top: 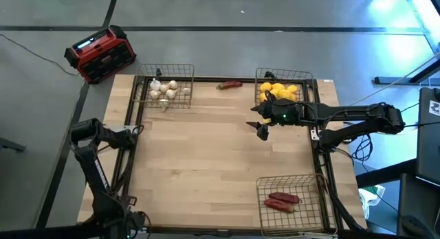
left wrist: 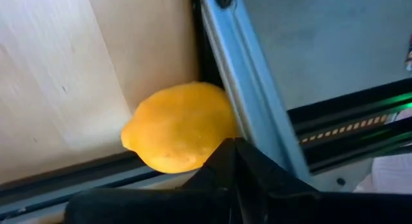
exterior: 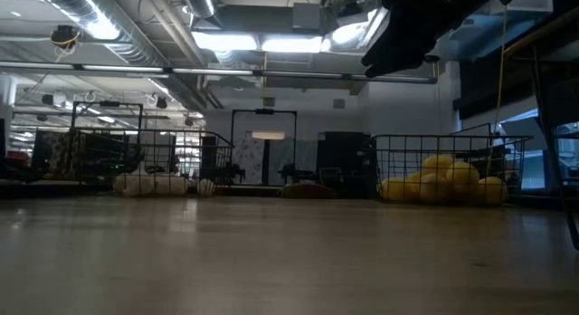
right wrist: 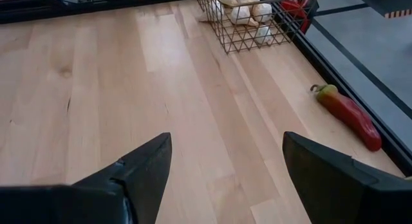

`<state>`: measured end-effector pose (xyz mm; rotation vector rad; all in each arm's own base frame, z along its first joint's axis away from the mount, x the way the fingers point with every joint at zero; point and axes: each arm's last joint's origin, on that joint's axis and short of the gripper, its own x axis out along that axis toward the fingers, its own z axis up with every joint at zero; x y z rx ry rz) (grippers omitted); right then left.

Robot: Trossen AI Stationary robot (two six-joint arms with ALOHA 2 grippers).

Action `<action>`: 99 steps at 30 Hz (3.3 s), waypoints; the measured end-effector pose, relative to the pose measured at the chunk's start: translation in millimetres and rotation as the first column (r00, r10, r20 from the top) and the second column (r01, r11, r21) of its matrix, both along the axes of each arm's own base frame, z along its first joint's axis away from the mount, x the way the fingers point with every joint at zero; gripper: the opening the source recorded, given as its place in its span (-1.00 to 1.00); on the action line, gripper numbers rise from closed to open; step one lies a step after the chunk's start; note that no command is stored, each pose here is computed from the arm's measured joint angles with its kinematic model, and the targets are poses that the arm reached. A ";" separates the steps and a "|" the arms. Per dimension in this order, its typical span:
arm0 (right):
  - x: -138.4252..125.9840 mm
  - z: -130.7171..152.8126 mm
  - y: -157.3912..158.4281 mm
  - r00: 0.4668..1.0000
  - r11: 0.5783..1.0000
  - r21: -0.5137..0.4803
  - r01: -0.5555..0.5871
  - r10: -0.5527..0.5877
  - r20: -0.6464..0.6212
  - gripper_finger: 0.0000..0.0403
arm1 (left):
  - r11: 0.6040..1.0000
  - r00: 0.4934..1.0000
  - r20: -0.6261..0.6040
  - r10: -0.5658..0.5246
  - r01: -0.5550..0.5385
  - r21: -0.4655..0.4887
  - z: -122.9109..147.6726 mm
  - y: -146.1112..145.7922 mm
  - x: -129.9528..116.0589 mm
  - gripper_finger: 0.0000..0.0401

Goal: Sort produce into baskets
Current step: Put the yellow lemon into the top right wire basket

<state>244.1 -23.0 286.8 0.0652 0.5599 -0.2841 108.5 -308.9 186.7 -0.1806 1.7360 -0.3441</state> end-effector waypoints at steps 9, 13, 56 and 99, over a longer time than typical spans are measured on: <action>-0.2 -0.3 -0.2 1.000 1.000 0.001 0.001 -0.001 -0.004 0.46 | 1.000 1.000 -0.004 -0.002 0.002 0.018 -3.6 -0.7 -0.9 -0.96; -0.2 -0.3 -0.2 1.000 1.000 0.003 0.002 -0.002 -0.003 0.46 | 1.000 1.000 0.002 -0.018 0.018 0.026 -6.2 1.3 -1.3 -0.96; 0.1 0.3 -0.3 1.000 1.000 0.017 0.015 -0.015 0.007 0.46 | 0.670 0.757 0.079 0.648 -0.616 0.414 43.3 110.8 37.1 -0.57; -0.3 -0.3 -0.2 1.000 1.000 0.016 0.015 -0.015 0.000 0.46 | 0.449 0.487 -0.103 0.867 -0.677 0.583 -15.7 73.4 35.9 0.06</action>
